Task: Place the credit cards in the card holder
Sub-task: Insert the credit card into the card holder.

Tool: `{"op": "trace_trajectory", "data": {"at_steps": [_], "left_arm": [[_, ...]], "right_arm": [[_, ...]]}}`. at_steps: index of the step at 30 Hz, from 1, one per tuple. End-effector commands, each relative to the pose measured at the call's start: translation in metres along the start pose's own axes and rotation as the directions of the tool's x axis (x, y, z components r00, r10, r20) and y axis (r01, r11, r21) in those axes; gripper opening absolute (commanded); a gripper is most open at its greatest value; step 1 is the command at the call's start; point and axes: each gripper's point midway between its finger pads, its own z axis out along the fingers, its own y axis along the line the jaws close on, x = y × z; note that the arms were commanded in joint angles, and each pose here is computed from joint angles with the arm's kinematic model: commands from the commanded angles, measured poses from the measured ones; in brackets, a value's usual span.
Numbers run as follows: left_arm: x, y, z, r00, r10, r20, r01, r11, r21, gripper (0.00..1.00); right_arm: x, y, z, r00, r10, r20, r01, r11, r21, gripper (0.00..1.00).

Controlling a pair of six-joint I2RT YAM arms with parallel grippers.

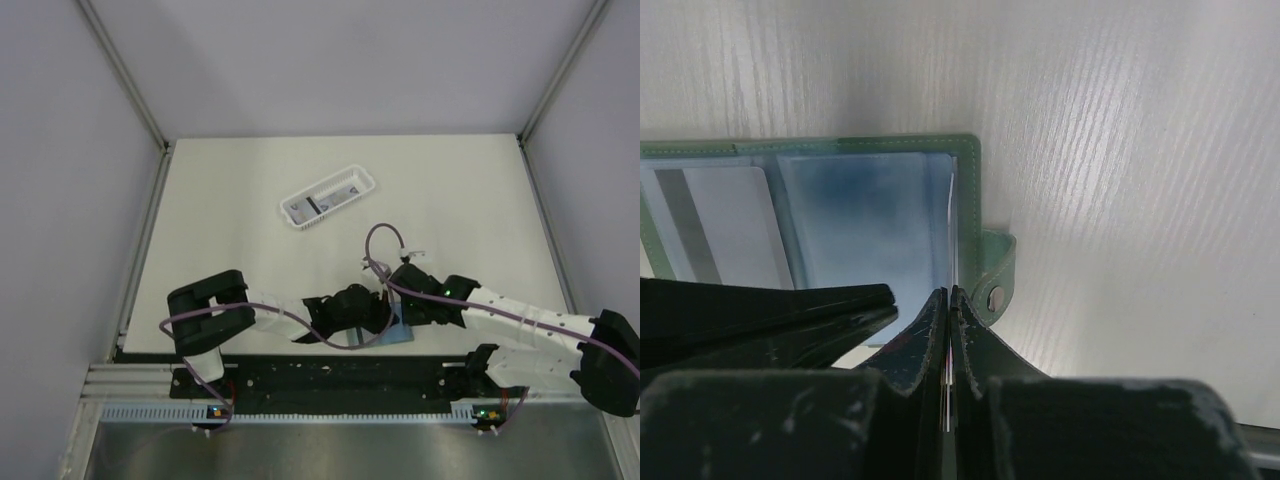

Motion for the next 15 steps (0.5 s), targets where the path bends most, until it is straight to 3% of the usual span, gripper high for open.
{"op": "trace_trajectory", "data": {"at_steps": [1, 7, 15], "left_arm": [[-0.003, -0.006, 0.017, 0.998, -0.018, -0.056, 0.015, 0.998, -0.053, 0.00], [0.028, 0.026, 0.017, 0.979, -0.034, -0.200, -0.009, 0.978, -0.207, 0.00], [0.049, 0.054, -0.016, 0.975, -0.092, -0.204, 0.032, 0.960, -0.279, 0.00]], "right_arm": [[0.006, -0.001, 0.003, 1.000, 0.007, -0.002, -0.007, 1.000, -0.001, 0.00], [0.005, 0.000, 0.004, 1.000, 0.005, -0.002, -0.005, 1.000, 0.001, 0.00], [0.005, -0.002, 0.005, 1.000, 0.004, -0.001, -0.004, 1.000, 0.011, 0.00]]}}
